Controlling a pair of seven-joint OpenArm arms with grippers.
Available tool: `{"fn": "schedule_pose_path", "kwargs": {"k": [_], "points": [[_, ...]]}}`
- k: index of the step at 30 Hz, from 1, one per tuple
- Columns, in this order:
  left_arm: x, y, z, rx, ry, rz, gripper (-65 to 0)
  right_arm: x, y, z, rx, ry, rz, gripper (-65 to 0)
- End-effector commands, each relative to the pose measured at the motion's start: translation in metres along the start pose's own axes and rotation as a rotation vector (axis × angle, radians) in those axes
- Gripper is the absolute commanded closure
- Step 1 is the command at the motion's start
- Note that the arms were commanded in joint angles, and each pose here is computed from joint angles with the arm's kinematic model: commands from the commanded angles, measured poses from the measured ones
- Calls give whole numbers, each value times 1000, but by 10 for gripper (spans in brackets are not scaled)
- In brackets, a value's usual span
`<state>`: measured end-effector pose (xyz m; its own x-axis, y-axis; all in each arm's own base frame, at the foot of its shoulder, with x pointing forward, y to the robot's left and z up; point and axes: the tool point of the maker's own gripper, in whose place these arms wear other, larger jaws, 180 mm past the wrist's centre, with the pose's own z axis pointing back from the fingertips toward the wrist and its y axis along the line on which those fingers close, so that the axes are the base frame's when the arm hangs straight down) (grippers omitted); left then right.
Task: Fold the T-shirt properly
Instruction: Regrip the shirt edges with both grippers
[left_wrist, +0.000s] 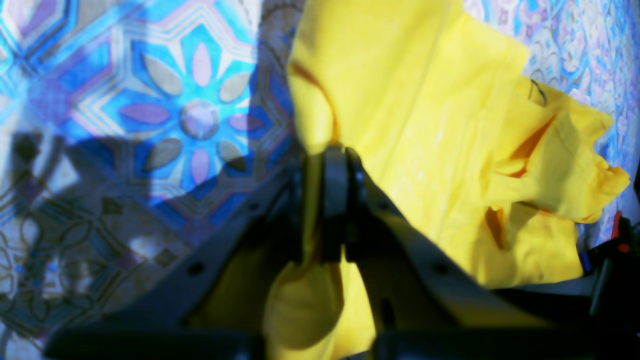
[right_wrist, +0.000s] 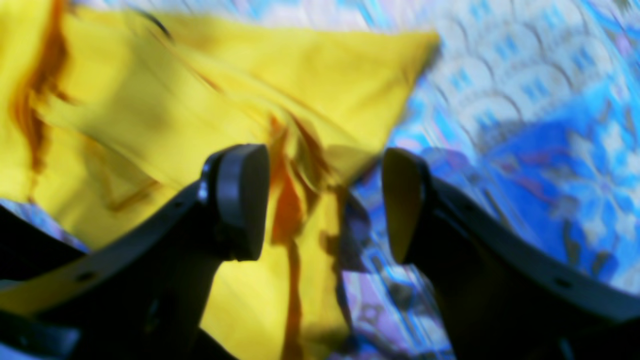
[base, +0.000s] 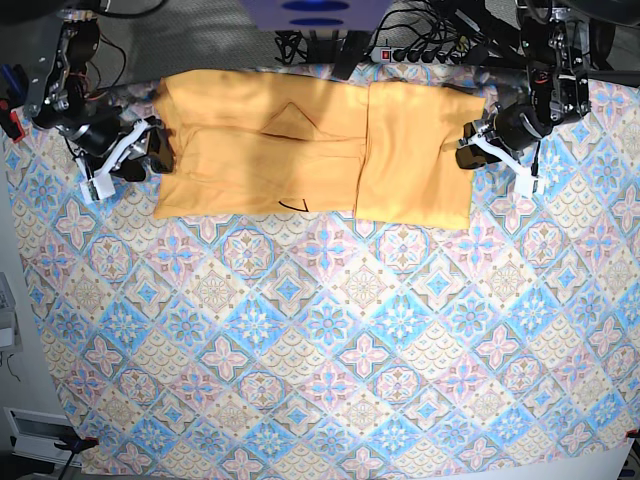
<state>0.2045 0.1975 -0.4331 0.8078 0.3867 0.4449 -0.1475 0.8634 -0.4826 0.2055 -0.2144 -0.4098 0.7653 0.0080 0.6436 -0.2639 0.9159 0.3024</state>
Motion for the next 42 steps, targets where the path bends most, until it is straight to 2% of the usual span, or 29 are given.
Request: {"fn": "schedule_pose_path", "kwargs": {"k": [1,5,12,20,27,34,39,42], "points": [[10,-3,3,-13,-29,-17,0,13,-2,3,5,-34,11,-345],[9,-3,3,-14,-28,-17,0,11,0,-1,13,-21,7,-345],[10,-4,2,-15,-31,-17,0,-17,-2,-27,55,57,-80,-345],[10,-4,2,-16,-31,-15,0,-37,-9,-32,49,86,-146,-345],[10,-4,2,-16,-30,-16,0,-63,-9,-44,58,131,-243,-344],[10,-4,2,-15,-30,-15,0,-73,19,-58,131,179,-215,-342],[10,-4,2,-15,-30,-15,0,-63,37,-72,176,169,-199,-339],[10,-4,2,-15,-30,-15,0,-63,40,-73,183,172,-195,-270]]}}
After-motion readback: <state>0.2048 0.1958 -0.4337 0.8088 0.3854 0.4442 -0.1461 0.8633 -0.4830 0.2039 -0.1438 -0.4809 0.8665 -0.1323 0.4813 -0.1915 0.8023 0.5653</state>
